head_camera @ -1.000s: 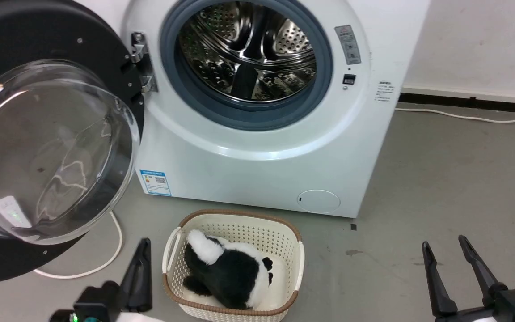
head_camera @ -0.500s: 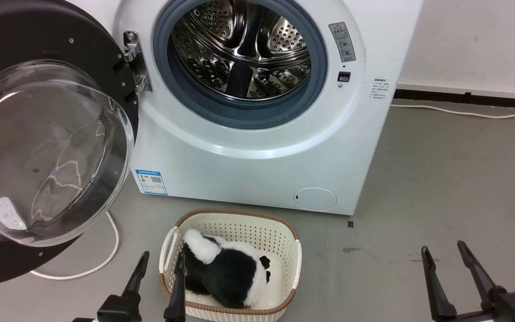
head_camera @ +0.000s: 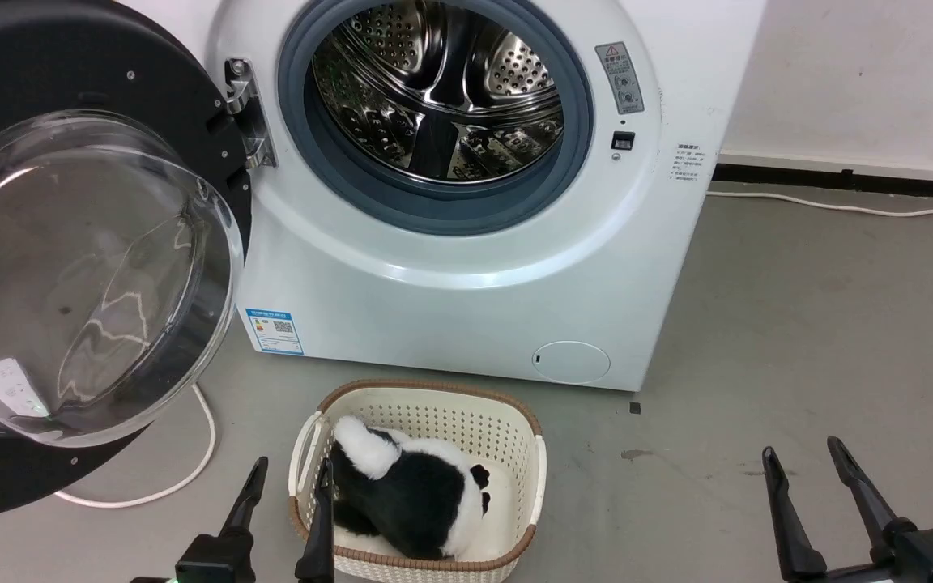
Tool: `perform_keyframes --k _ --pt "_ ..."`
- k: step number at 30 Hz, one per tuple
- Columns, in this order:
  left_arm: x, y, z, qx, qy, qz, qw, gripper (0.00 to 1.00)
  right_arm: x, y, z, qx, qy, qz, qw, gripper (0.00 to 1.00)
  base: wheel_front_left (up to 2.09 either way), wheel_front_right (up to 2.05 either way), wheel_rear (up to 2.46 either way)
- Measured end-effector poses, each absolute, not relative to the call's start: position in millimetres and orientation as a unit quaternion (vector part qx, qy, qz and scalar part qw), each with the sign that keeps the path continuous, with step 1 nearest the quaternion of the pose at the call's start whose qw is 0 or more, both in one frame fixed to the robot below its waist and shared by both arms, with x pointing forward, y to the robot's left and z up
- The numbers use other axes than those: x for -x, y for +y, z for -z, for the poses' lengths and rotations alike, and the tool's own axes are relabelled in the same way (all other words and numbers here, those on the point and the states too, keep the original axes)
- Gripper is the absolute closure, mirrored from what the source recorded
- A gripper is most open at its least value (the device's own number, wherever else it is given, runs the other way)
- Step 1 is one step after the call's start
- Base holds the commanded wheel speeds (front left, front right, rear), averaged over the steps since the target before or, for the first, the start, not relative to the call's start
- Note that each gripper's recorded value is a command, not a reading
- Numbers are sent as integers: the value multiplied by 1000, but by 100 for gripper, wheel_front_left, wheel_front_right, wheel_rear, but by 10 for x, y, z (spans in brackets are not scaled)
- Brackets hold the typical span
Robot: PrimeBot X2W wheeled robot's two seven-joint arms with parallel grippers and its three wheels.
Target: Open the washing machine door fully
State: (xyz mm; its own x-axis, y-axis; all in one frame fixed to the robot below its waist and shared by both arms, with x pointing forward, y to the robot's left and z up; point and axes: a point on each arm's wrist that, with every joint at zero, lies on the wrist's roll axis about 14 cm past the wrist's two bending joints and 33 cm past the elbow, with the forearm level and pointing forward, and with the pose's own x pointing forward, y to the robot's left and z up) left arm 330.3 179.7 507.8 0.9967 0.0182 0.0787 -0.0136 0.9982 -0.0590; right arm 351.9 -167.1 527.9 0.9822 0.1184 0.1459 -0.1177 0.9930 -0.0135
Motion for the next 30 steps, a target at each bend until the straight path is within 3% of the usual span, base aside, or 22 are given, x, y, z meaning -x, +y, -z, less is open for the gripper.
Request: perform_keyframes --k 18,19,30 --pt "-3300 1808 -5089 27 -41 -10 999 0 -3529 -1649 -5266 2 -71 -63 995 0 0 0 0" --pt "-3300 1808 -5086 28 -41 -10 999 100 -3530 -1650 -5266 2 -71 -63 995 100 0 0 0" --pt "-3318 1814 -5066 27 -33 -11 999 100 -3530 -1658 -5241 3 -62 -61 996 100 0 0 0"
